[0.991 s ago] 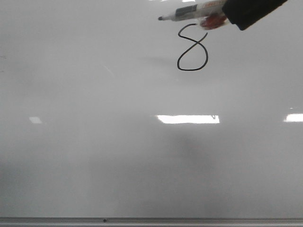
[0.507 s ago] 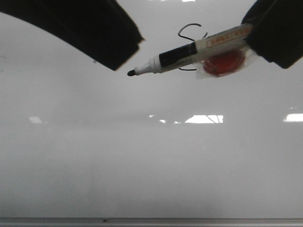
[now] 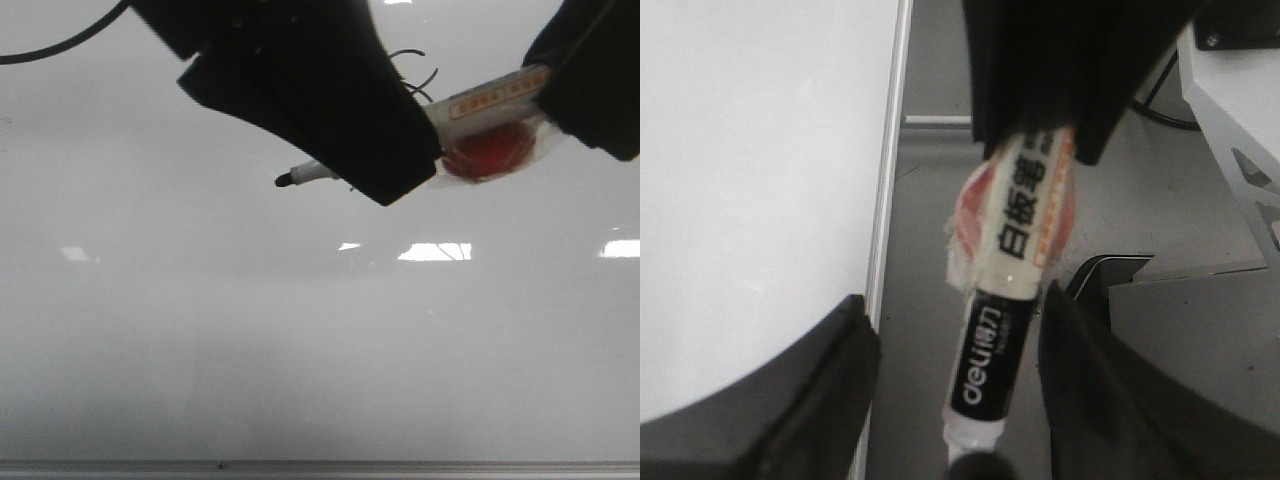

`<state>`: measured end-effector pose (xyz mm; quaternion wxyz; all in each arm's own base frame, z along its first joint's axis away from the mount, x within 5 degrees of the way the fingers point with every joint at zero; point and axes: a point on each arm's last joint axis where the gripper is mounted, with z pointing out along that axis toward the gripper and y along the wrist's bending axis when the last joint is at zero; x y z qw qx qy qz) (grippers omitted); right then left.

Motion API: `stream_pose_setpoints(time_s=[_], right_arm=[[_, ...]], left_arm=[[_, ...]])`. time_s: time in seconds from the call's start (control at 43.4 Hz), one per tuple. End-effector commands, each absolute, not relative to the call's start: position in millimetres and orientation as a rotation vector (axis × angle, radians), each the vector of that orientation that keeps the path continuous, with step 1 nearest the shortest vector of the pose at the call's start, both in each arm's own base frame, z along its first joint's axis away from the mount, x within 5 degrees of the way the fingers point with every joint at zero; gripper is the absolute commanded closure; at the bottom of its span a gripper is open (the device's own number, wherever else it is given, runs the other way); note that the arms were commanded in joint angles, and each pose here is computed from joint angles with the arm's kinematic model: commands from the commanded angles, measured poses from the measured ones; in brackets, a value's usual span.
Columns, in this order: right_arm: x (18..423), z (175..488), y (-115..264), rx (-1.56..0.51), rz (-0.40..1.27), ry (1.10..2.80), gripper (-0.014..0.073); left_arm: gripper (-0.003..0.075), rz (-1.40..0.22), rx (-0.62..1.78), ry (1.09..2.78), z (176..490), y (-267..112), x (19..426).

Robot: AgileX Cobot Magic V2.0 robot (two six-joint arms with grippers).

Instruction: Write number 8 on whiteboard

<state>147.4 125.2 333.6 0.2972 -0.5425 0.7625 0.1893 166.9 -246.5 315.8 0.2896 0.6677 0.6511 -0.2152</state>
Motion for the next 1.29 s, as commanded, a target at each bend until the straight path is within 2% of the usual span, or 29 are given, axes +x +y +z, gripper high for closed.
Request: stream_pose_setpoints(time_s=[0.0, 0.253, 0.323, 0.415, 0.507, 0.576, 0.622, 0.76, 0.945, 1.129, 1.267], right_arm=[[145.8, 348.7, 126.8, -1.391, 0.523, 1.955, 0.0692], [146.2, 349.0, 126.9, -1.387, 0.521, 1.952, 0.0687], [146.2, 349.0, 126.9, -1.387, 0.521, 1.952, 0.0645], [146.2, 349.0, 126.9, -1.387, 0.521, 1.952, 0.0482], [146.8, 348.8, 125.1, -1.380, 0.515, 1.966, 0.0215], [146.8, 351.4, 117.5, -1.363, 0.475, 2.007, 0.0082], [147.4, 355.0, 109.2, -1.301, 0.437, 2.060, 0.0034], [148.3, 363.3, 81.6, -1.060, 0.299, 2.170, 0.0045], [149.5, 368.2, 60.2, -0.871, 0.232, 2.219, 0.0045], [151.0, 368.7, 57.9, -0.850, 0.223, 2.218, 0.0045], [151.5, 369.1, 58.0, -0.846, 0.221, 2.212, 0.0045]], left_arm=[[0.0381, -0.599, 1.747, 1.635, 336.6, -249.1, 162.2], [0.0614, -0.596, 1.772, 1.625, 335.2, -249.2, 161.7], [0.0656, -0.596, 1.772, 1.625, 335.2, -249.2, 161.7], [0.0699, -0.593, 1.774, 1.625, 335.1, -249.1, 161.8], [0.0701, -0.565, 1.773, 1.642, 334.6, -247.0, 163.3], [0.0701, -0.505, 1.732, 1.709, 336.3, -240.4, 166.9], [0.0701, -0.439, 1.685, 1.768, 338.3, -232.9, 170.6], [0.0701, -0.193, 1.471, 1.964, 347.7, -200.0, 185.5], [0.0701, 0.050, 0.928, 2.219, 364.6, -139.0, 209.8], [0.0701, 0.132, 0.484, 2.340, 366.7, -83.1, 232.9], [0.0701, 0.122, 0.265, 2.310, 360.3, -53.5, 249.0]])
